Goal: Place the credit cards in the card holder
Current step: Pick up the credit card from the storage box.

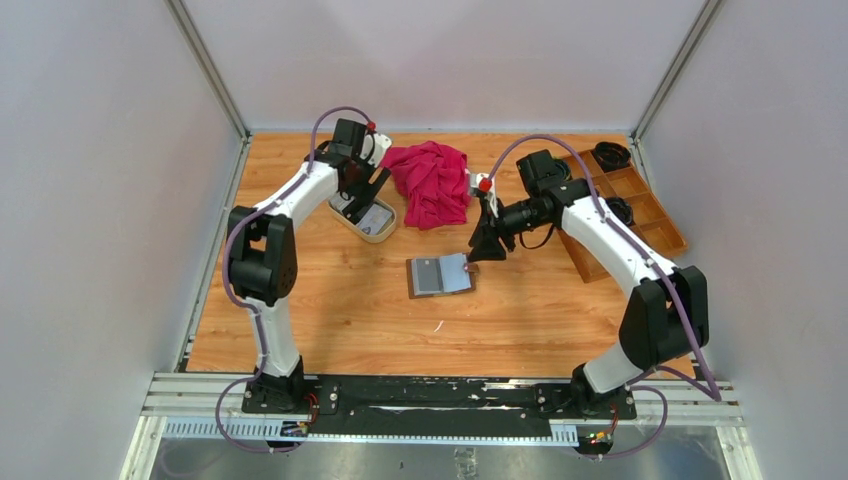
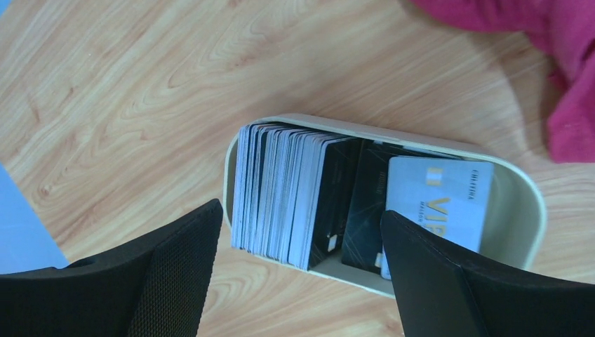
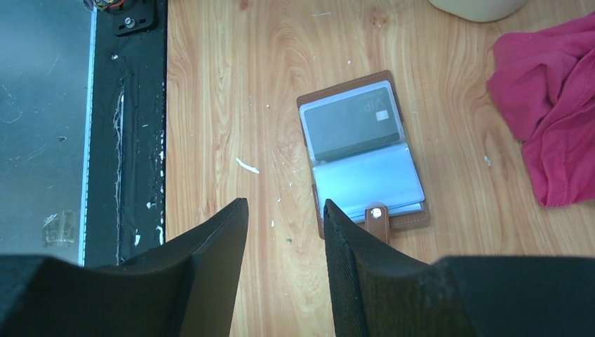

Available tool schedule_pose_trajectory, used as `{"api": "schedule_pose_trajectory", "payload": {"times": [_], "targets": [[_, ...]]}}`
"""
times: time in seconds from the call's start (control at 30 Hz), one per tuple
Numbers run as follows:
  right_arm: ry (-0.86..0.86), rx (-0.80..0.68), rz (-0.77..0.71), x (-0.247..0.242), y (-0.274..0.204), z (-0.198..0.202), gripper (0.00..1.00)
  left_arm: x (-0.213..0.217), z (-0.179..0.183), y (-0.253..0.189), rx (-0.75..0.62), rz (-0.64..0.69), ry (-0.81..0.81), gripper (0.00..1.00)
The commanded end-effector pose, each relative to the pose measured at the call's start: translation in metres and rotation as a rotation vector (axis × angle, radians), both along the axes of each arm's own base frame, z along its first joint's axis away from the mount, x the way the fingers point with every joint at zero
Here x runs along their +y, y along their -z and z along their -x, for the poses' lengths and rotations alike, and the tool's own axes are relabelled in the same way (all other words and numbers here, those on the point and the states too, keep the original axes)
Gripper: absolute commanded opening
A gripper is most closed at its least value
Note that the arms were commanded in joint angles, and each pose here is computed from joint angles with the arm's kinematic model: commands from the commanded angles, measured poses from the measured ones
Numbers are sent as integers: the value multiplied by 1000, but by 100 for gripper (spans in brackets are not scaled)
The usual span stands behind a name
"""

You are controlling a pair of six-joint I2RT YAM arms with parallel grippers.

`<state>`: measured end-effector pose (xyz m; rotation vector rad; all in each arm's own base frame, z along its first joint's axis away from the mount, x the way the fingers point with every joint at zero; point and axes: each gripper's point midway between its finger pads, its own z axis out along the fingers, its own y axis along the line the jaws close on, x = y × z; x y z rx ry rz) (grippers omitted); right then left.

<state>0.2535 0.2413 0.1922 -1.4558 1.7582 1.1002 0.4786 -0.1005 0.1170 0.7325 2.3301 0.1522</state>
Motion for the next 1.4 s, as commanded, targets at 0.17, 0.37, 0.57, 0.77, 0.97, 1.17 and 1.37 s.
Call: {"api": "schedule_pose_trajectory", "payload": {"times": [0.17,0.37,0.57,0.77,0.97,1.17,1.37], "targets": [[-8,94,0,-3,22,0,47,27,-15,27,32,-151,7,87],[-8,120,10,-3,30,-1,47,35,-20,43,37,-185,-17,84],[-7,122,13,-4,30,-1,47,36,-21,51,58,-180,-23,75],[-10,123,9,-4,29,0,46,39,-21,33,24,-179,-51,65],[-13,129,7,-4,29,1,46,40,-19,20,6,-169,-64,65],[-16,137,6,-3,30,2,46,40,-19,10,-8,-159,-70,64],[-20,150,5,-3,31,2,46,40,-18,6,-15,-157,-75,64]]}}
